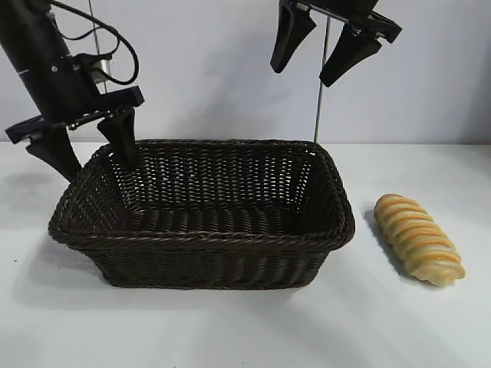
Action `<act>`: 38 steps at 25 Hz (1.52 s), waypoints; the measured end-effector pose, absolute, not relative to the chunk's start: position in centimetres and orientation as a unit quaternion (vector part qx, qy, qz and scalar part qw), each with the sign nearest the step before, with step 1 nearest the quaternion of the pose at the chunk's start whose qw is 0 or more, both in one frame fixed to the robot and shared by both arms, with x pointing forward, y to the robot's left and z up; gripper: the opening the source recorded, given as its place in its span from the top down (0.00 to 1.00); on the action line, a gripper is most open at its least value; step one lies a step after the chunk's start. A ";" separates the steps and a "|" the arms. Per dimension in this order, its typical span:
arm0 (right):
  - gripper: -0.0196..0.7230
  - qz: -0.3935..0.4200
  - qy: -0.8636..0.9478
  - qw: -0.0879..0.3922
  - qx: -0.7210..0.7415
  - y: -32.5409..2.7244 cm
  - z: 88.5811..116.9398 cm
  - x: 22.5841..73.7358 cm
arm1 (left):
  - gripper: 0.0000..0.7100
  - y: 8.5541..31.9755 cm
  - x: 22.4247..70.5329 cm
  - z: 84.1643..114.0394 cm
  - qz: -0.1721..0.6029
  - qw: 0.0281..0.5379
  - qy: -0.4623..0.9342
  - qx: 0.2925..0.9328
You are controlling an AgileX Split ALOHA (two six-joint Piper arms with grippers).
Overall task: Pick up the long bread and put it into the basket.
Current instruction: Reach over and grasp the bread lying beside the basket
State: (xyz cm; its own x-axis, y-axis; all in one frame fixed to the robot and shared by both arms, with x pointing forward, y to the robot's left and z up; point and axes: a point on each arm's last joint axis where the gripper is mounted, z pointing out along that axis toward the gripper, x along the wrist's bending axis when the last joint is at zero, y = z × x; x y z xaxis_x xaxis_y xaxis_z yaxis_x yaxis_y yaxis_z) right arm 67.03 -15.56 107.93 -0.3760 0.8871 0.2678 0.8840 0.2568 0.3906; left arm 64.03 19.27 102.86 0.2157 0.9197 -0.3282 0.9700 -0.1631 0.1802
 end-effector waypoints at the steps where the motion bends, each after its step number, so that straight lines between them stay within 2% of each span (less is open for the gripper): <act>1: 0.25 0.244 0.793 0.003 0.559 -15.6 107.9 67.0 | 0.24 19.3 63.8 103.6 -0.066 0.184 0.620 0.760; 5: 0.25 0.244 0.793 0.003 0.559 -15.6 107.9 67.0 | 0.24 19.4 62.3 106.2 -0.057 0.211 0.616 0.757; 10: 0.25 0.244 0.793 0.003 0.559 -15.6 107.9 67.0 | 0.24 19.3 60.4 107.4 -0.066 0.245 0.620 0.742; 19: 0.25 0.245 0.792 0.002 0.559 -15.5 107.9 67.0 | 0.24 18.4 60.5 104.6 -0.106 0.298 0.659 0.683; 25: 0.25 0.245 0.792 0.002 0.559 -15.5 107.9 67.0 | 0.24 18.5 60.6 103.6 -0.101 0.302 0.669 0.671; 38: 0.25 0.245 0.792 0.002 0.559 -15.5 107.9 67.0 | 0.24 18.5 60.6 103.6 -0.102 0.304 0.670 0.669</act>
